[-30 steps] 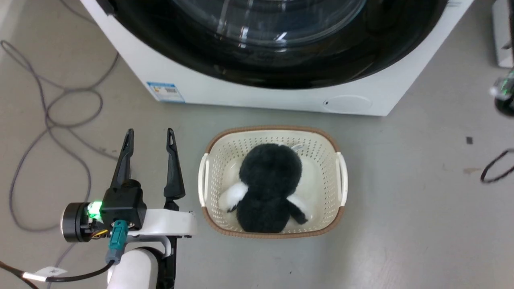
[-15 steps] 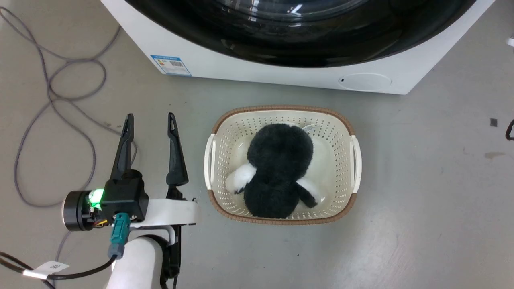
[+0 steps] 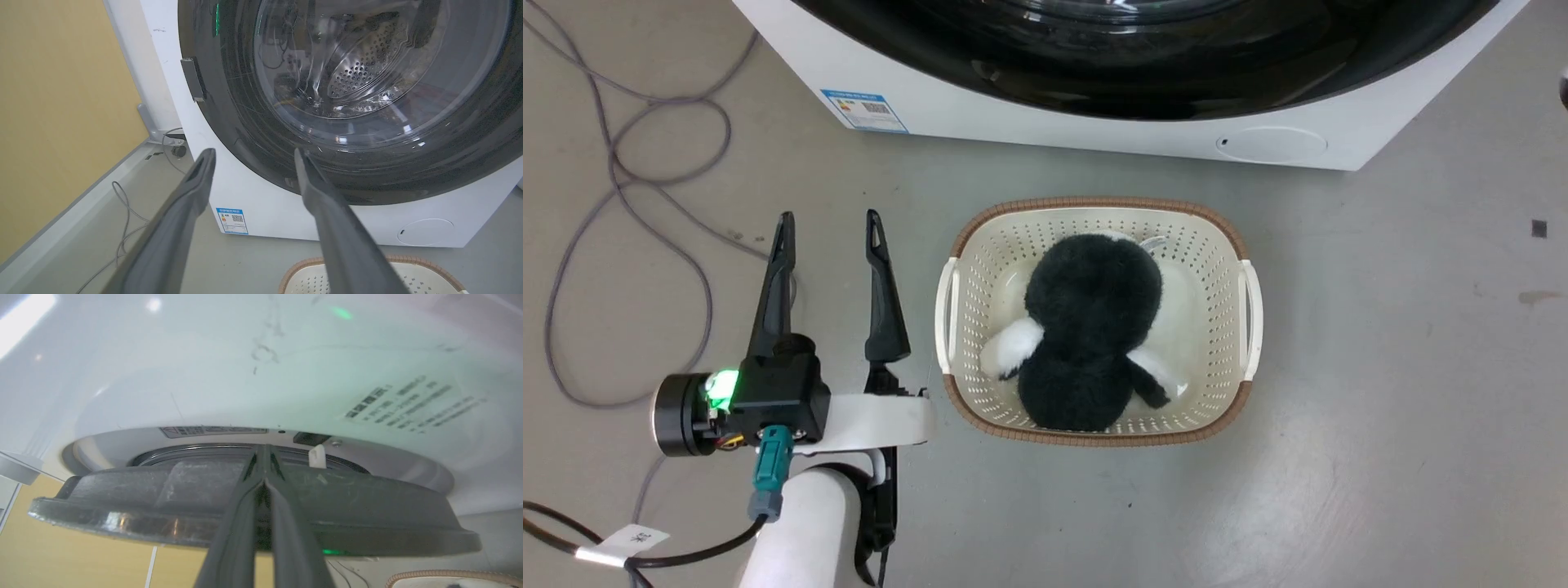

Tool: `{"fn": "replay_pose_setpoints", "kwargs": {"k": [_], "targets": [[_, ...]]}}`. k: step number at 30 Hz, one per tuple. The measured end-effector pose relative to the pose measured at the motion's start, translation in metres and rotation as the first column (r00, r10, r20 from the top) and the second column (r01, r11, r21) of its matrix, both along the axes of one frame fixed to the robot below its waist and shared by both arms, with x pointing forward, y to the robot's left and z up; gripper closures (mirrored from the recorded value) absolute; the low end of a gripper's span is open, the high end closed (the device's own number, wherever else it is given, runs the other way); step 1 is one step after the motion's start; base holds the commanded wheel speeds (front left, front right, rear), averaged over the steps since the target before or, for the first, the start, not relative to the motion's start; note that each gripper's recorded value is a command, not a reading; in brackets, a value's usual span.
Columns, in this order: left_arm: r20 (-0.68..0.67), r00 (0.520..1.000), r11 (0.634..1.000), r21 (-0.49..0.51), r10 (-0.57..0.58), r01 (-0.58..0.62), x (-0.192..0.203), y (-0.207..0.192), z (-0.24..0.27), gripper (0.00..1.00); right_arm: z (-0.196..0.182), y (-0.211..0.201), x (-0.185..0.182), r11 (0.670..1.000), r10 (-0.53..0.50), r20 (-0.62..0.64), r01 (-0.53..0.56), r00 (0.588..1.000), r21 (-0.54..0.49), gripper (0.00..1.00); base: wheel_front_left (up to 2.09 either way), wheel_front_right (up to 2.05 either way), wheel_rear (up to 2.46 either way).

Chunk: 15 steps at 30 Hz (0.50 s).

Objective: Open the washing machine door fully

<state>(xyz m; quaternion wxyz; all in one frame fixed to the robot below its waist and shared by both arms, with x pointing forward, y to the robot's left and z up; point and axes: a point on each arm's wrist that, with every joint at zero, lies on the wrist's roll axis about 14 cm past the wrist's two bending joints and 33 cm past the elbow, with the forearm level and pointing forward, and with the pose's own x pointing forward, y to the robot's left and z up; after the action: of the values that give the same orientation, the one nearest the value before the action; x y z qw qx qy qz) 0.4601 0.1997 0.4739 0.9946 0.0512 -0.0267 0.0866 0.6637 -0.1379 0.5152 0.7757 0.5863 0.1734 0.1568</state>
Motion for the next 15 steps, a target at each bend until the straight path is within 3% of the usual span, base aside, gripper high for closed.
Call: {"fn": "replay_pose_setpoints", "kwargs": {"k": [9, 15], "targets": [[0.001, 1.000, 1.000, -0.004, -0.001, 0.001, 0.000, -0.001, 0.001, 0.00, 0.015, 0.013, -0.006, 0.997, 0.082, 0.027, -0.083, 0.996, 0.005, 1.00, 0.00, 0.00, 0.00], [0.020, 1.000, 1.000, -0.013, 0.002, -0.002, -0.006, -0.001, 0.011, 0.00, 0.017, 0.023, -0.033, 0.987, 0.156, 0.026, -0.155, 0.987, -0.040, 1.00, 0.00, 0.00, 0.00]]}}
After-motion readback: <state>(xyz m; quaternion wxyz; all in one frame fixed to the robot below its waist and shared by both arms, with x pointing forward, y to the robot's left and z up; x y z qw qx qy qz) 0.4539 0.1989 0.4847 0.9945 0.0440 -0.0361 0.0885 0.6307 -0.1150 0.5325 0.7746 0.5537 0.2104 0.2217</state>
